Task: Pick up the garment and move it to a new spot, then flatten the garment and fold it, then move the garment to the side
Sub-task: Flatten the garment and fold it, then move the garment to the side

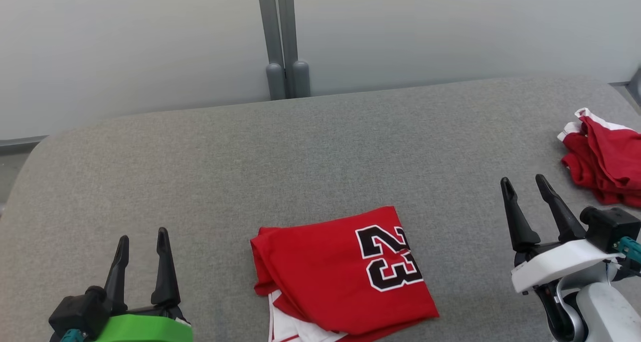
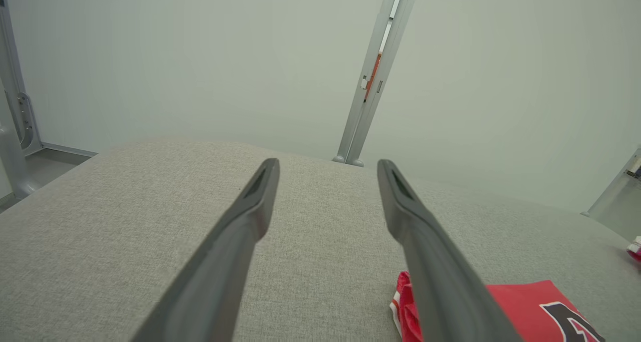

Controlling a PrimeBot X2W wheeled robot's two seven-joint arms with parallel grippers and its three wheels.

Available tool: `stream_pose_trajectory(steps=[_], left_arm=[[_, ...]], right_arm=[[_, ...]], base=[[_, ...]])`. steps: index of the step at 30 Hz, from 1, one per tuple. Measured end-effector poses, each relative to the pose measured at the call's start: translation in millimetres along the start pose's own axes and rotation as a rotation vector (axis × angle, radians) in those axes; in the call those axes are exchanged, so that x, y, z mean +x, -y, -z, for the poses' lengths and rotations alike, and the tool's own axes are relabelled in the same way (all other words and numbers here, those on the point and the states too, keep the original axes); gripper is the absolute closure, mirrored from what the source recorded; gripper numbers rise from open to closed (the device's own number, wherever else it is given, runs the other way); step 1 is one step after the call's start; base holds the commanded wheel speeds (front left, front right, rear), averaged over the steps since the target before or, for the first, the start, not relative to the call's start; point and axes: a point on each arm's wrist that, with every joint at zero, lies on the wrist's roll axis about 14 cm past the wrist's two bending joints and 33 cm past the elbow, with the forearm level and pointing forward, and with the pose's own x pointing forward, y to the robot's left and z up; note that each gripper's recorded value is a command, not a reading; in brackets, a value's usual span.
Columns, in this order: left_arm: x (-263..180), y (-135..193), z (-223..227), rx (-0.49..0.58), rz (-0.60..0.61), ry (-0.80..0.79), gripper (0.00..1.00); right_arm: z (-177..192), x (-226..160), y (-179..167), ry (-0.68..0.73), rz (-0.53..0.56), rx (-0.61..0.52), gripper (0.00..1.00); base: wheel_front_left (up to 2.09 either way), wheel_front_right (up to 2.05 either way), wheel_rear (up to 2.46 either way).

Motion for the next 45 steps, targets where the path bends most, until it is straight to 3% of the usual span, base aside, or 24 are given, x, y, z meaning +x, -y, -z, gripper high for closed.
stream_pose_trajectory(steps=[11,14,21,29,40,41,43,45], left_arm=[[1,3,4,0.017,0.013,-0.009,0.0],[0,2,5,0.016,0.007,-0.011,0.0],[-5,-3,7,0.015,-0.005,-0.018,0.0],[-20,-22,4,0.021,-0.071,-0.01,0.0],[-40,-51,-3,0.03,-0.169,0.003,0.0],[-41,-53,-2,0.031,-0.173,0.001,0.0],[-42,-54,-1,0.031,-0.178,-0.003,0.0],[-41,-54,0,0.031,-0.177,-0.006,0.0]], right_arm=[[11,-5,0,-0.03,0.008,-0.001,0.0],[21,-2,-10,-0.066,0.0,0.066,0.0],[63,13,-54,-0.299,-0.115,0.113,0.0],[135,4,-78,-0.63,-0.144,0.172,0.0],[168,9,-96,-0.739,-0.152,0.22,0.0],[168,11,-97,-0.734,-0.15,0.23,0.28],[169,13,-98,-0.729,-0.15,0.24,1.0],[169,13,-99,-0.719,-0.148,0.251,1.0]], base=[[0.0,0.0,0.0],[0.0,0.0,0.0],[0.0,0.0,0.0],[0.0,0.0,0.0],[0.0,0.0,0.0],[0.0,0.0,0.0],[0.0,0.0,0.0],[0.0,0.0,0.0]])
